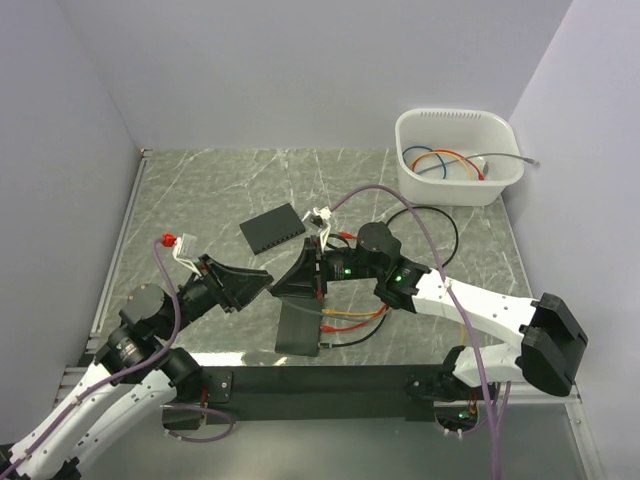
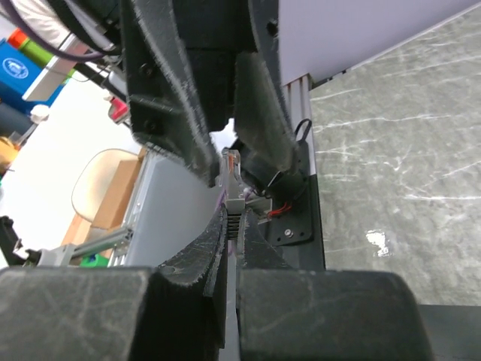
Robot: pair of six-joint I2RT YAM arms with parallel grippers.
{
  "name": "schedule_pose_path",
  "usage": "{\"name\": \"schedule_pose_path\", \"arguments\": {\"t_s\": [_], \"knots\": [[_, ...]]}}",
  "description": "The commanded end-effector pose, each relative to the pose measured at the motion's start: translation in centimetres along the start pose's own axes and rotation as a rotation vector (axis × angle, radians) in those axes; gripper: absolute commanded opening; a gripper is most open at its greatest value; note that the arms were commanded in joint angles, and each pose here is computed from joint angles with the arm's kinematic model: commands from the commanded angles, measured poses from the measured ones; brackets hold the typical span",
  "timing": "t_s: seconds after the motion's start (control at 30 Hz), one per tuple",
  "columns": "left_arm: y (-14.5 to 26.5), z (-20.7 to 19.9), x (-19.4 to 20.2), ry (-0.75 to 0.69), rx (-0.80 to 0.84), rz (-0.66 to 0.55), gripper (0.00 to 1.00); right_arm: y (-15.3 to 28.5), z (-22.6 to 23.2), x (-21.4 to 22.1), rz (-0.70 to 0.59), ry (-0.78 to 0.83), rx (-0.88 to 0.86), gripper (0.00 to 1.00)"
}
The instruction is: Insert the plug into the switch port
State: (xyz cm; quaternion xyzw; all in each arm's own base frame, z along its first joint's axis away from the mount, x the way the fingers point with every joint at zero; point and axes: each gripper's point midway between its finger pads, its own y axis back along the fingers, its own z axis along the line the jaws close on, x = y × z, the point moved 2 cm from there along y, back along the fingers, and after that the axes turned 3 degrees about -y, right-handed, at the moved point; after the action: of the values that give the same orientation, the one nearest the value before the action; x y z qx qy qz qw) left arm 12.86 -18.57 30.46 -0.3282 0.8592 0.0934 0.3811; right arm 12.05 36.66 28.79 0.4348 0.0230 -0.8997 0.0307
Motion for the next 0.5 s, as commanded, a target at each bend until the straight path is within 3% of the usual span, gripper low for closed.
{"name": "schedule_pose_path", "arguments": {"t_s": [0.0,0.17,0.4,0.47], "knots": [[0.36,-0.94,-0.51,-0.01,0.038,-0.013,0.45,-0.65,0.35,-2.32,-0.055,0.053,0.003,0.0],[0.38,-0.75,-0.51,-0.009,0.028,-0.017,0.39,-0.62,0.0,-2.36,-0.053,0.059,0.015,0.0],[0.03,-0.51,-0.38,-0.007,0.02,-0.011,0.04,-0.36,-0.27,-2.32,-0.063,0.052,0.022,0.0],[-0.09,-0.38,-0.27,-0.005,0.016,-0.007,0.0,-0.18,-0.27,-2.54,-0.07,0.054,0.033,0.0]]}}
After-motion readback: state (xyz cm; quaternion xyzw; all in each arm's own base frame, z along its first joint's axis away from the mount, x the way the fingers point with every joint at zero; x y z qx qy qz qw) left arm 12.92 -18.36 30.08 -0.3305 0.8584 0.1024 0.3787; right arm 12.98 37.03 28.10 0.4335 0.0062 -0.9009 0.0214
